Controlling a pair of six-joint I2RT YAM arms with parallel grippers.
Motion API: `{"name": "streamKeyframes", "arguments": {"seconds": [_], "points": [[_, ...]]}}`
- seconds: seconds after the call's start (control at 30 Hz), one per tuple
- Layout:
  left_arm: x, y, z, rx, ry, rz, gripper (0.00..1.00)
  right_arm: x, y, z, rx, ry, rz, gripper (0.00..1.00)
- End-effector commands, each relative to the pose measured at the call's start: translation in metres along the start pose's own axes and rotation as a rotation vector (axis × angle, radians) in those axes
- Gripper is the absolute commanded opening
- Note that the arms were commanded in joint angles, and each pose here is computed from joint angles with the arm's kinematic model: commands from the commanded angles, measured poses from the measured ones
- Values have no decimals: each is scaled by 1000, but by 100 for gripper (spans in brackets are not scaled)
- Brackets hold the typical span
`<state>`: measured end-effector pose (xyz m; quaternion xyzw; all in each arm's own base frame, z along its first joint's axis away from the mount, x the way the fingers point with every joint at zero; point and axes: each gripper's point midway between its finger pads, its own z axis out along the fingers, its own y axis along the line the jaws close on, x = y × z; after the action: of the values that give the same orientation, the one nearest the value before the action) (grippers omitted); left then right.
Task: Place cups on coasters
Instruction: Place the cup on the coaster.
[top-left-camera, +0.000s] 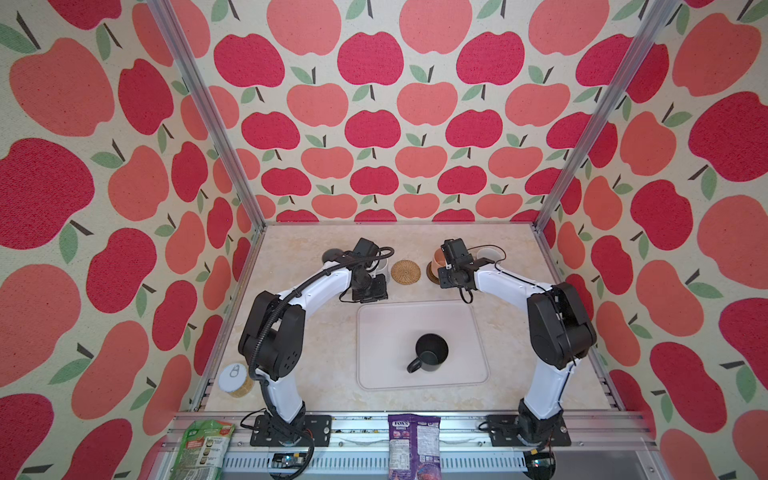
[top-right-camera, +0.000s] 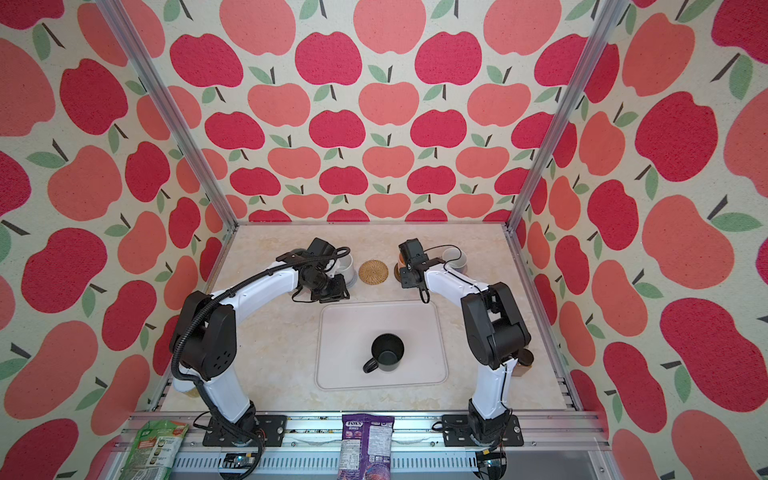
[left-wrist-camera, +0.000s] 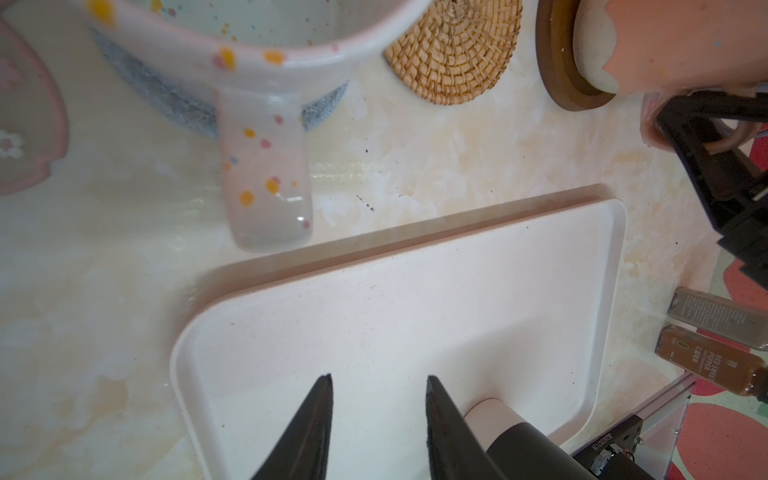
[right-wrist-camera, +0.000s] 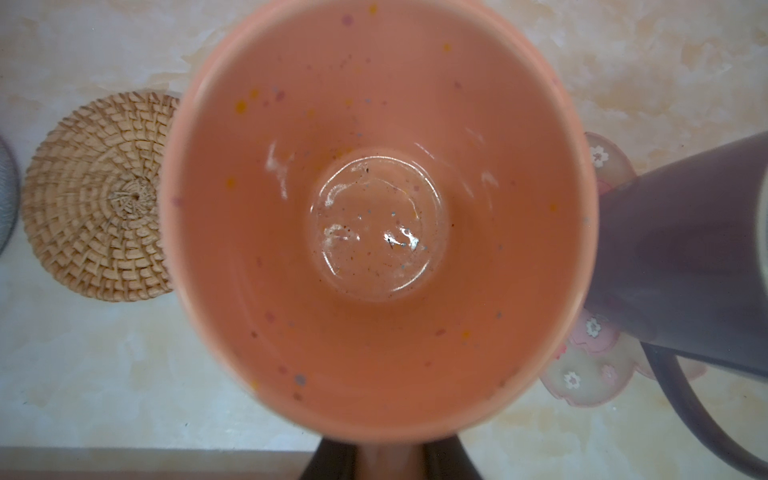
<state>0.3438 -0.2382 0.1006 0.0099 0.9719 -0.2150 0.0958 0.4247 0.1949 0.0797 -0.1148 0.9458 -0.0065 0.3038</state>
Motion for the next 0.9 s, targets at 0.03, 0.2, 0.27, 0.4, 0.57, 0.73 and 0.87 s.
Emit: {"name": "streamKeyframes", "arguments": {"seconds": [0.03, 0.2, 0.27, 0.4, 0.57, 0.73, 0.87], "points": [[5, -1, 1, 11, 21, 1, 40, -6, -3, 0, 4, -32, 35, 0], [4, -1, 1, 8, 21, 2, 40, -9, -3, 0, -4, -44, 45, 0], [5, -2, 1, 11, 22, 5, 40, -10, -2, -1, -9, -47, 45, 0], [4, -3, 2, 9, 25, 6, 40, -12, -2, -1, -13, -49, 43, 0], [4, -5, 3, 8, 29, 10, 40, -10, 0, 0, -19, -38, 38, 0], [5, -5, 5, 7, 37, 11, 40, -7, 0, 1, -22, -22, 34, 0], [5, -6, 4, 9, 36, 13, 40, -5, 1, 2, -22, -12, 37, 3]]}}
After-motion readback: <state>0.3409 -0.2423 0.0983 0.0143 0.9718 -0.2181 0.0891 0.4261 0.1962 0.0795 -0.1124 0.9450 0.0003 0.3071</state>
